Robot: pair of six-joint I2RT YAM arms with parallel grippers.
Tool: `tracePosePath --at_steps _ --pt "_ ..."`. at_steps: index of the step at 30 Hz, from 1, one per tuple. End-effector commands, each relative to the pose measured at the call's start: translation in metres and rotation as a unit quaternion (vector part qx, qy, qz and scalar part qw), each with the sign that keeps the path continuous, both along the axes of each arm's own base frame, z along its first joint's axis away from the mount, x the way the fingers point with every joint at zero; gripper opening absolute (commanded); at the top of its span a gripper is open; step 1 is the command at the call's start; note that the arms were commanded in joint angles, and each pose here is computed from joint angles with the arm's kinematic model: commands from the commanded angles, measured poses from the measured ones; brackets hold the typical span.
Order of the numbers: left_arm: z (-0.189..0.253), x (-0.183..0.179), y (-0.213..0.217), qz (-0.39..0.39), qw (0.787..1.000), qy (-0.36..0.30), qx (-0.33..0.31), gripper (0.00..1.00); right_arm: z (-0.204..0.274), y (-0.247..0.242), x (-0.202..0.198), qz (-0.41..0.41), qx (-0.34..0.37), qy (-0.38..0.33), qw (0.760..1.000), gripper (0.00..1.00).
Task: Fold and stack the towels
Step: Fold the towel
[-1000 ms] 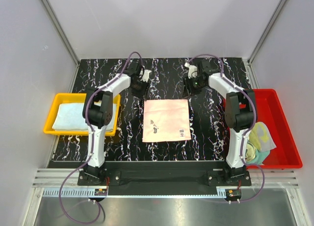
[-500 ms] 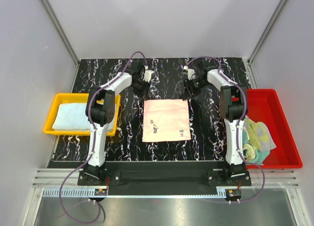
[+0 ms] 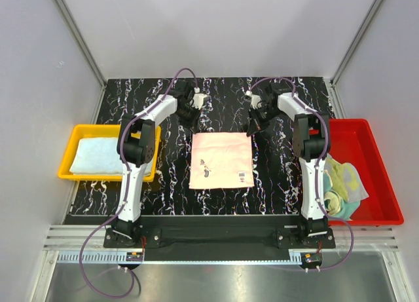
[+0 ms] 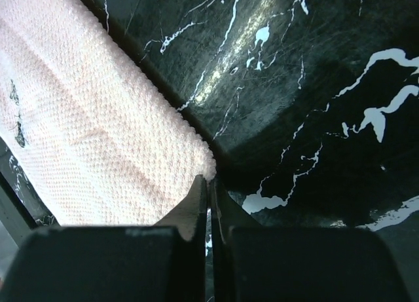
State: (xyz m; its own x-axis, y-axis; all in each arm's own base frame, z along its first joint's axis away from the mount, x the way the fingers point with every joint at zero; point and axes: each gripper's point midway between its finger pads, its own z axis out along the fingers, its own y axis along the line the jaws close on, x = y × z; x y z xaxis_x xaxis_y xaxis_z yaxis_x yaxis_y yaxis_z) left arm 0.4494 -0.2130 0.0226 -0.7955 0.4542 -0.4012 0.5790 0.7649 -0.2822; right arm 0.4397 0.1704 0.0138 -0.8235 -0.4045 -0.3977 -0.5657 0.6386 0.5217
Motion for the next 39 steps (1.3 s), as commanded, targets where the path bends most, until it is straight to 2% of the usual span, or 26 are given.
tracePosePath --at_steps 1,8,14,18,20,21,23,24,27,28,35,39 --pt "0.013 0.008 0.001 -0.008 1.000 -0.021 0.000 0.00 0.008 -0.010 0.018 0.004 -0.024 -0.055 0.998 0.00" --pt "0.055 0.018 0.011 -0.006 0.996 -0.093 0.010 0.00 0.052 -0.010 0.037 0.024 -0.013 -0.165 0.986 0.00" --pt "0.085 0.017 0.013 -0.001 0.991 -0.132 0.003 0.00 0.064 -0.010 0.038 0.037 -0.003 -0.235 0.971 0.00" --pt "0.099 0.021 0.013 0.003 0.987 -0.161 -0.007 0.00 0.074 -0.009 0.039 0.034 0.000 -0.255 0.966 0.00" --pt "0.092 0.026 0.012 0.007 0.988 -0.156 -0.008 0.00 0.071 -0.007 0.038 0.036 0.006 -0.235 0.971 0.00" --pt "0.087 0.024 0.010 0.004 0.990 -0.140 -0.012 0.06 0.069 -0.006 0.037 0.038 0.007 -0.229 0.973 0.00" --pt "0.076 0.032 0.005 0.011 0.993 -0.119 -0.018 0.07 0.062 -0.004 0.033 0.040 0.013 -0.205 0.978 0.00" --pt "0.069 0.027 0.001 0.007 0.995 -0.097 -0.026 0.14 0.060 -0.003 0.032 0.041 0.014 -0.200 0.979 0.00" --pt "0.048 0.027 -0.006 0.003 0.997 -0.067 -0.036 0.20 0.054 -0.003 0.032 0.042 0.016 -0.196 0.980 0.00" --pt "0.044 0.027 -0.006 0.002 0.997 -0.063 -0.036 0.26 0.052 -0.003 0.031 0.042 0.015 -0.195 0.980 0.00" --pt "0.015 0.024 -0.007 -0.017 0.998 -0.042 -0.033 0.38 0.049 -0.002 0.035 0.042 0.017 -0.193 0.980 0.00" --pt "0.009 0.022 -0.006 -0.025 0.999 -0.023 -0.031 0.39 0.048 -0.002 0.035 0.041 0.016 -0.191 0.981 0.00"
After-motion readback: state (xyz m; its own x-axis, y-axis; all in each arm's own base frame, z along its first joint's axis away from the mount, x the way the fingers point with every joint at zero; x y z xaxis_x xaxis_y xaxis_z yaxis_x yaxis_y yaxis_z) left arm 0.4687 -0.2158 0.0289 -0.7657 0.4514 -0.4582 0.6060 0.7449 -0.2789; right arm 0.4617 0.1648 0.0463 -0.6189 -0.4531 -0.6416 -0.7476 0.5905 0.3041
